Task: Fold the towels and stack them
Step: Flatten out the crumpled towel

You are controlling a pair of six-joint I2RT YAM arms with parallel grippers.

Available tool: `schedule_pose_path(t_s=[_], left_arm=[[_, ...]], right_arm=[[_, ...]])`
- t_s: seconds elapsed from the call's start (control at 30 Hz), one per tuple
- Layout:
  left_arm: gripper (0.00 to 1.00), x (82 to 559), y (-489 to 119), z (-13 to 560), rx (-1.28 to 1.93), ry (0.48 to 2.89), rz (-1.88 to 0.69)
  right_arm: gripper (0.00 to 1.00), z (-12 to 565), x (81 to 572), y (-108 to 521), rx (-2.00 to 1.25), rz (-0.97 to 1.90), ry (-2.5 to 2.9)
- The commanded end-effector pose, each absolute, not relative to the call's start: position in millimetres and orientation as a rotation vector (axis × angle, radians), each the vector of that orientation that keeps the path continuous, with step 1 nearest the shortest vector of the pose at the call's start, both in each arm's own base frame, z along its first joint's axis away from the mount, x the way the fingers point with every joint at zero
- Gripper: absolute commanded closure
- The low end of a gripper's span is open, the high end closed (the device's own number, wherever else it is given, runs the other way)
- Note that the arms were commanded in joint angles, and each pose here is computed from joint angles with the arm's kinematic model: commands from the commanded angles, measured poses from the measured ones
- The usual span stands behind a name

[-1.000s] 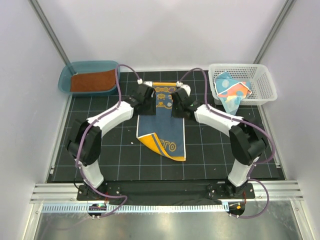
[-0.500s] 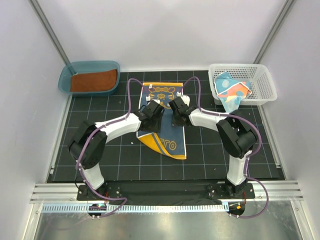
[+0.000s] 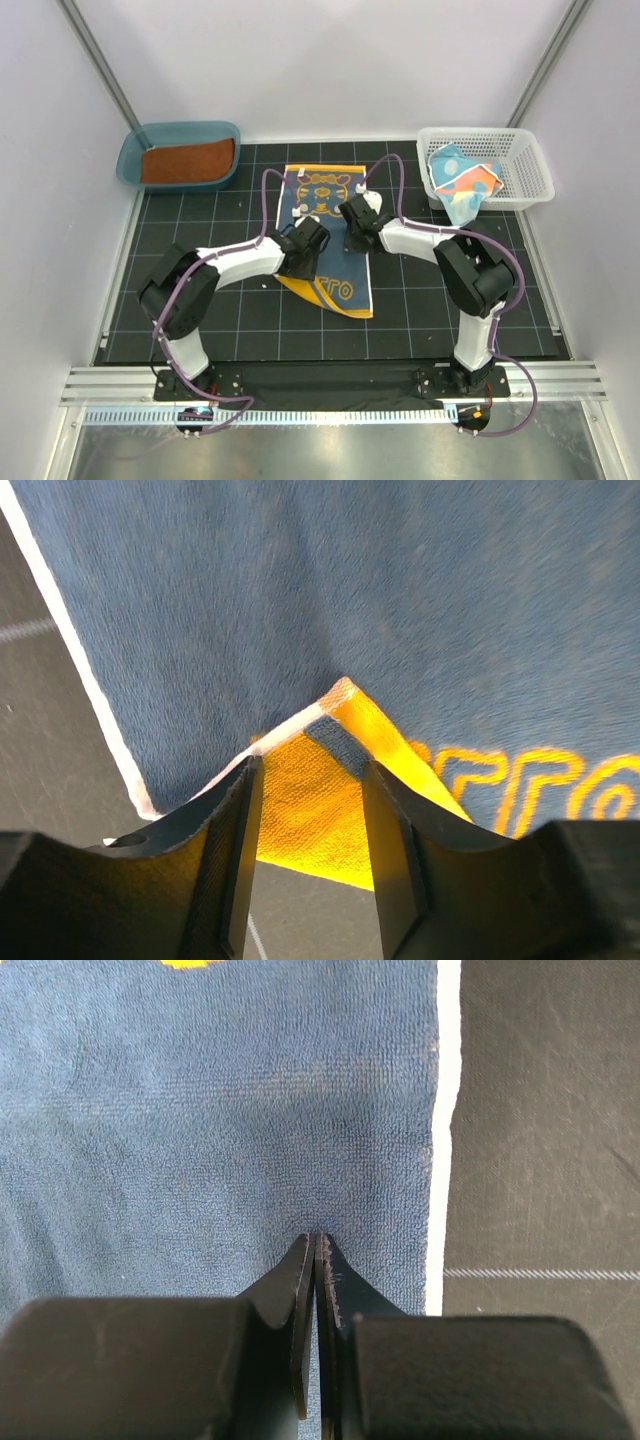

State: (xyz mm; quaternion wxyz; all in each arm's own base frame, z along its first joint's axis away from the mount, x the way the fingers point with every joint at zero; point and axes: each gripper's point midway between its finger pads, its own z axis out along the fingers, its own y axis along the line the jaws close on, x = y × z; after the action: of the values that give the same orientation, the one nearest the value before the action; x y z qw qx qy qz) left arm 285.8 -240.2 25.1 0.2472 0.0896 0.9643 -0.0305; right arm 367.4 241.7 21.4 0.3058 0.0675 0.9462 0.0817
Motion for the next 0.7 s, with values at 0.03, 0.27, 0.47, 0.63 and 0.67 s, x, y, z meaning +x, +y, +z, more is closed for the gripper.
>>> schedule_pose_path(t_s=[0.03,0.27,0.47,0.63,0.67], left_arm=[[0.56,273.5,-232.4,30.4,0.266,2.606,-0.037],[0.68,258.3,-218.5,47.3,0.258,2.573,-0.022],[0.78,242.9,-205.5,57.3,0.238,2.568,-0.05],[0.85,226.6,-198.1,55.5,0.165,2.576,-0.121],[0.85,224.5,-196.1,54.6,0.155,2.573,-0.124]], right_arm=[[0.91,33.9,361.0,236.3,0.216,0.226,2.476],[0.91,31.7,358.7,234.0,0.22,0.221,2.478],[0.91,30.8,357.7,233.0,0.222,0.217,2.479],[0.91,32.9,355.9,231.8,0.225,0.222,2.475],[0.92,33.8,355.8,231.0,0.224,0.218,2.474]])
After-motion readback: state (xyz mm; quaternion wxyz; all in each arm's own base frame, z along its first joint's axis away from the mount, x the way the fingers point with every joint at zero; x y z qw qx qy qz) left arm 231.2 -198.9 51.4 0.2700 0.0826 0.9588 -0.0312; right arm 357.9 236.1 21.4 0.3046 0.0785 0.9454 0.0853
